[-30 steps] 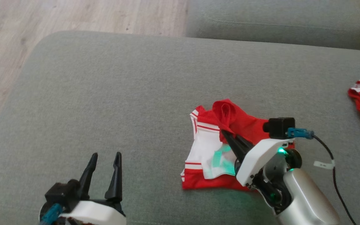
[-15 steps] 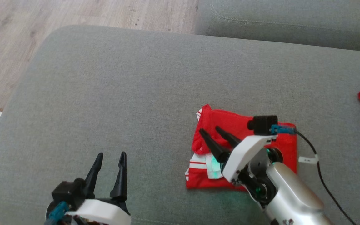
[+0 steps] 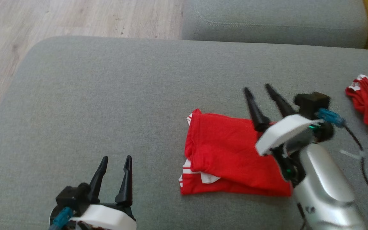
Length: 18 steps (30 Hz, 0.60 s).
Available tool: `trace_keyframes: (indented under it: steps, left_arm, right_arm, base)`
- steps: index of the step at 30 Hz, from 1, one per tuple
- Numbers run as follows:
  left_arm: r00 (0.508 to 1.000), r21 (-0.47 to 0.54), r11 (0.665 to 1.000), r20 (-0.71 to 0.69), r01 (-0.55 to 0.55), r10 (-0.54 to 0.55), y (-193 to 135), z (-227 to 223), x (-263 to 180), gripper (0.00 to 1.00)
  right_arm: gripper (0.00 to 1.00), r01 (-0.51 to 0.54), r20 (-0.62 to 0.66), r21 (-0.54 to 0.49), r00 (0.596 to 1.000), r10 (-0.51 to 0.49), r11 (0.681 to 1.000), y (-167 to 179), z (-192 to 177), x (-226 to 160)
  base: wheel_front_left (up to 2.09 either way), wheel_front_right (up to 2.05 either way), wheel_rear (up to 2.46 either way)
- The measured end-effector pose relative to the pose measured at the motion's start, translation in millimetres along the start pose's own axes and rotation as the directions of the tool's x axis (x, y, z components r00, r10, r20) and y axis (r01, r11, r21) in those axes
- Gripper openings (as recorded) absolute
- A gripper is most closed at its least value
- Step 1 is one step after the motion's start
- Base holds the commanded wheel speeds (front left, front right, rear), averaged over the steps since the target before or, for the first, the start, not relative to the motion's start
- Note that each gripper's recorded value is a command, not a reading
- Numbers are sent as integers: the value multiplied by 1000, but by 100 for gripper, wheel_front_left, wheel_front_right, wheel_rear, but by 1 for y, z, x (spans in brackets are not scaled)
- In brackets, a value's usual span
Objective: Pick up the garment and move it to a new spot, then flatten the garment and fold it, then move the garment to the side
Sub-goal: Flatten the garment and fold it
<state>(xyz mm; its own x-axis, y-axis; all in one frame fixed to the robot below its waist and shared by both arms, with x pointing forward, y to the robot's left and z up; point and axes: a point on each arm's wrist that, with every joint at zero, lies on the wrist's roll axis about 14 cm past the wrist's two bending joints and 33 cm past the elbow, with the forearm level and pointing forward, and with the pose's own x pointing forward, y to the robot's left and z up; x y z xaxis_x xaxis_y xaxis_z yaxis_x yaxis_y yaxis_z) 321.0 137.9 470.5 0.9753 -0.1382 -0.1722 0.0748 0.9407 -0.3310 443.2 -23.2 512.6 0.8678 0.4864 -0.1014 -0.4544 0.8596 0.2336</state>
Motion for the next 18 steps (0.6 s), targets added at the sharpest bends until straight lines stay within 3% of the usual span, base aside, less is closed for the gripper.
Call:
trace_keyframes:
  steps: [11,18]
  left_arm:
    - [999,26,999,12,34,-34,-9,3,1,100]
    - [999,52,998,18,29,-30,-8,0,-2,100]
  right_arm:
    - [100,214,60,-68,976,-210,974,-54,-7,-70]
    - [100,314,79,-35,947,-310,949,-72,-20,-116]
  base:
    - [0,0,0]
    - [0,0,0]
